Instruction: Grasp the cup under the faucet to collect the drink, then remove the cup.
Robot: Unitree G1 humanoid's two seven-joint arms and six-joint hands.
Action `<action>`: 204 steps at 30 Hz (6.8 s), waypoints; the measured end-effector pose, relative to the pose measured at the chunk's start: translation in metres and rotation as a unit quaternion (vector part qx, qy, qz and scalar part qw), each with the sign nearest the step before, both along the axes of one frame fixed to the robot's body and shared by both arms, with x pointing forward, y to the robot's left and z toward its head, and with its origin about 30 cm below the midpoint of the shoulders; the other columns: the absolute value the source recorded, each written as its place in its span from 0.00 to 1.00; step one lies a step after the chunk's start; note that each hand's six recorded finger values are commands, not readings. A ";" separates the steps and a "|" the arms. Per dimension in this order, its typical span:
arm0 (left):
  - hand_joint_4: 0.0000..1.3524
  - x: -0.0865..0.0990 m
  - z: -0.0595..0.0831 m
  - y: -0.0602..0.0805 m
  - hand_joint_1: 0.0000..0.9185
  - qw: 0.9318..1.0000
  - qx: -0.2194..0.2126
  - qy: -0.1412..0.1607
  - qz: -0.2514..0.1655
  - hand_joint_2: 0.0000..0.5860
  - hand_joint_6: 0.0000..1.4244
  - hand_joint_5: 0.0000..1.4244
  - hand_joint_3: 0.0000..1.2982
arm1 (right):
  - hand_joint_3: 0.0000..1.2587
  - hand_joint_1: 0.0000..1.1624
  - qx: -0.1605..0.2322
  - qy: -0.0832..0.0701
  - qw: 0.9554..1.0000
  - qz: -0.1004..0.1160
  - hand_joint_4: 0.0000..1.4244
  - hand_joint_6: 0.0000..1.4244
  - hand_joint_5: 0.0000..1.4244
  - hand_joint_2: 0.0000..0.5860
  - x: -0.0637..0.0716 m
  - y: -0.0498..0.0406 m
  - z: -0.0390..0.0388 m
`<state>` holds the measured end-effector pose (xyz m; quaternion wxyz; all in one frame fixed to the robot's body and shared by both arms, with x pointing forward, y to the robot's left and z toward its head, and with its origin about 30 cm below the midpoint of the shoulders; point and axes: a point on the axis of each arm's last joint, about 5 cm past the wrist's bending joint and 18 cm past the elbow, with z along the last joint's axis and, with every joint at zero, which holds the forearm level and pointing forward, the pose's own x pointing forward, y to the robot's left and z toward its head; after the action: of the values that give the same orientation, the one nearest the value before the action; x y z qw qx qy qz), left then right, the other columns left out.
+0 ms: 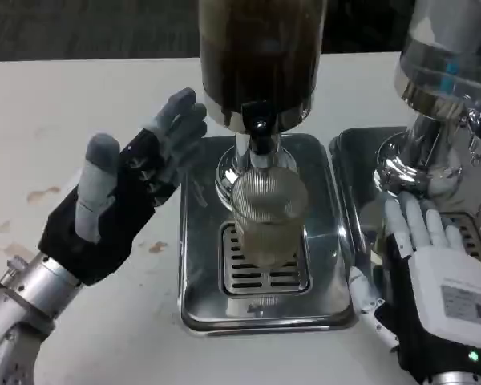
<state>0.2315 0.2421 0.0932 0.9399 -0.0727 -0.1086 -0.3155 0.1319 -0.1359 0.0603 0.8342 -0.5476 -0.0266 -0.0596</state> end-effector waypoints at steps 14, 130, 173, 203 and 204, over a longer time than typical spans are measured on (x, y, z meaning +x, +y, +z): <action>0.00 0.023 0.052 0.005 0.00 0.993 -0.002 -0.068 -0.101 0.04 0.00 0.00 0.00 | 0.04 0.06 0.002 0.001 1.000 0.002 0.00 0.01 0.00 0.89 0.001 0.0012 -0.0004; 0.00 0.028 0.088 -0.032 0.00 0.961 0.183 -0.156 -0.139 0.04 0.00 0.00 0.00 | 0.00 0.54 0.351 0.094 0.915 0.174 0.00 0.00 0.00 0.38 0.076 0.0064 0.0031; 0.00 0.020 0.091 -0.038 0.00 0.955 0.202 -0.170 -0.135 0.06 0.00 0.05 0.01 | 0.00 0.54 0.361 0.088 0.913 0.170 0.00 0.00 0.00 0.41 0.077 0.0105 0.0025; 0.00 -0.032 0.050 0.007 0.00 0.974 0.064 -0.177 0.125 0.15 0.01 0.03 0.05 | 0.00 0.55 0.362 0.080 0.912 0.176 0.00 0.00 0.00 0.42 0.075 0.0099 0.0023; 0.00 -0.036 0.046 0.009 0.00 0.974 0.073 -0.169 0.135 0.15 0.01 0.02 0.04 | 0.00 0.56 0.362 0.080 0.912 0.177 0.00 0.00 0.00 0.42 0.075 0.0100 0.0022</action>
<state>0.1959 0.2514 0.1389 0.9446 0.0659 -0.2512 -0.2006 0.2072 -0.1259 0.0625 0.9716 -0.1971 -0.0328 0.1271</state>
